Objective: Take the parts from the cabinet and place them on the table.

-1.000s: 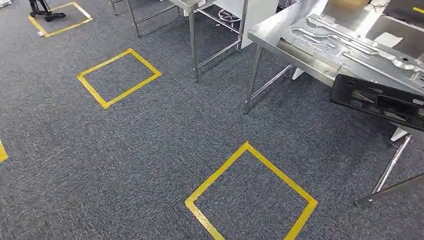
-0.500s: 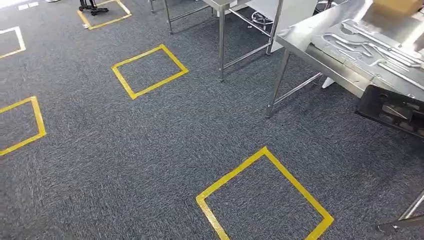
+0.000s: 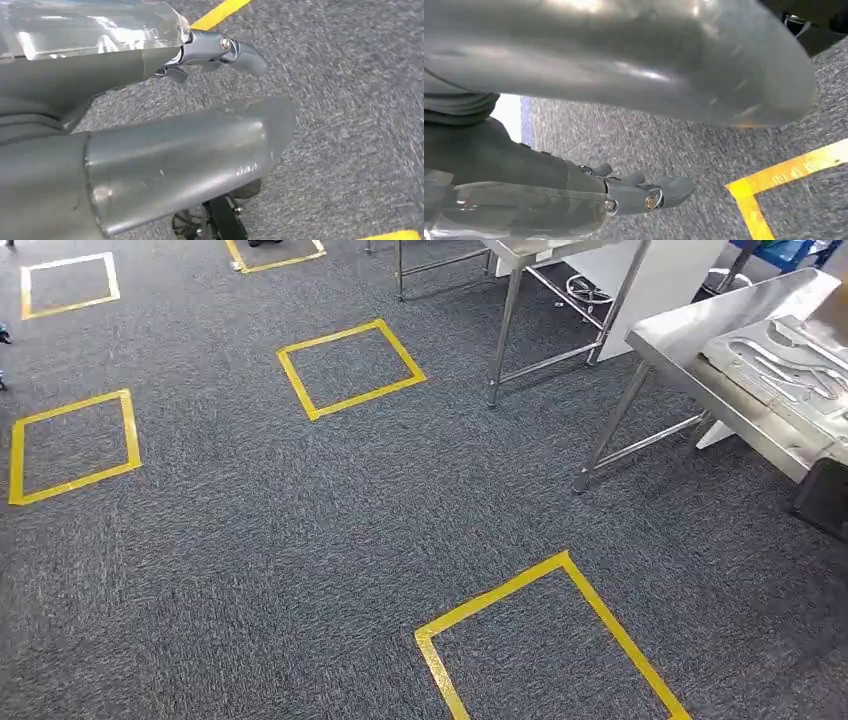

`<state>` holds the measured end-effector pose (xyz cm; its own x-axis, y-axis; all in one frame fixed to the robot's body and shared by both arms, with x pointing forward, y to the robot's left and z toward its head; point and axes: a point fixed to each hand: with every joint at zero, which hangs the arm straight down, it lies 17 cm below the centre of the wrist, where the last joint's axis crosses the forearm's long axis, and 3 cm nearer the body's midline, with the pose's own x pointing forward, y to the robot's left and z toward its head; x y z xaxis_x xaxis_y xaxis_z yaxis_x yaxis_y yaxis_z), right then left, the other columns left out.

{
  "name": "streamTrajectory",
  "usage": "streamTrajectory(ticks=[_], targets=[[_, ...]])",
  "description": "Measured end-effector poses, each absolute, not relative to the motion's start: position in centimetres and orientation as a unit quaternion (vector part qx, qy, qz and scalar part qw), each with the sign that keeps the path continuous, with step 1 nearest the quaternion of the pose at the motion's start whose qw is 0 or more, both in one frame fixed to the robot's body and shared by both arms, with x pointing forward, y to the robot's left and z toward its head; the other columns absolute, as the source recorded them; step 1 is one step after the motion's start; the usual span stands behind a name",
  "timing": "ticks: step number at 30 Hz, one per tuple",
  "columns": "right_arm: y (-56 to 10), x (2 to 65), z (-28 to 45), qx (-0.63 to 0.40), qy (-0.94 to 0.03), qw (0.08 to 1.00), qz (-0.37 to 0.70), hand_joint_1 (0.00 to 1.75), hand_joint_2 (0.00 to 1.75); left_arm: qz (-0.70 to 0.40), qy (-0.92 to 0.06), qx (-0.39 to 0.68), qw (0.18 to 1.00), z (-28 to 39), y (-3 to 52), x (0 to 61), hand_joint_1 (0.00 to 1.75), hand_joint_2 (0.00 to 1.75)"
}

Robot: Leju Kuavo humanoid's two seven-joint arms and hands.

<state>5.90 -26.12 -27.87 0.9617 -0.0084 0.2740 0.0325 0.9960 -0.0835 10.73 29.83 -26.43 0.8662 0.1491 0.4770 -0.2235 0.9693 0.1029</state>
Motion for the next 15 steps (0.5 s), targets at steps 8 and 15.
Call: streamTrajectory(ticks=[8,15], targets=[[-26.09,6.26,-27.83,-0.043,-0.141,0.989,-0.006,0.0,0.0,0.097,-0.241,0.073,0.963,-26.41,29.27,10.83,0.0,0.0],[-26.2,5.98,-27.87,-0.045,-0.138,0.989,-0.009,0.0,0.0,0.097,-0.242,0.073,0.963,-26.39,29.32,10.92,0.0,0.0]])
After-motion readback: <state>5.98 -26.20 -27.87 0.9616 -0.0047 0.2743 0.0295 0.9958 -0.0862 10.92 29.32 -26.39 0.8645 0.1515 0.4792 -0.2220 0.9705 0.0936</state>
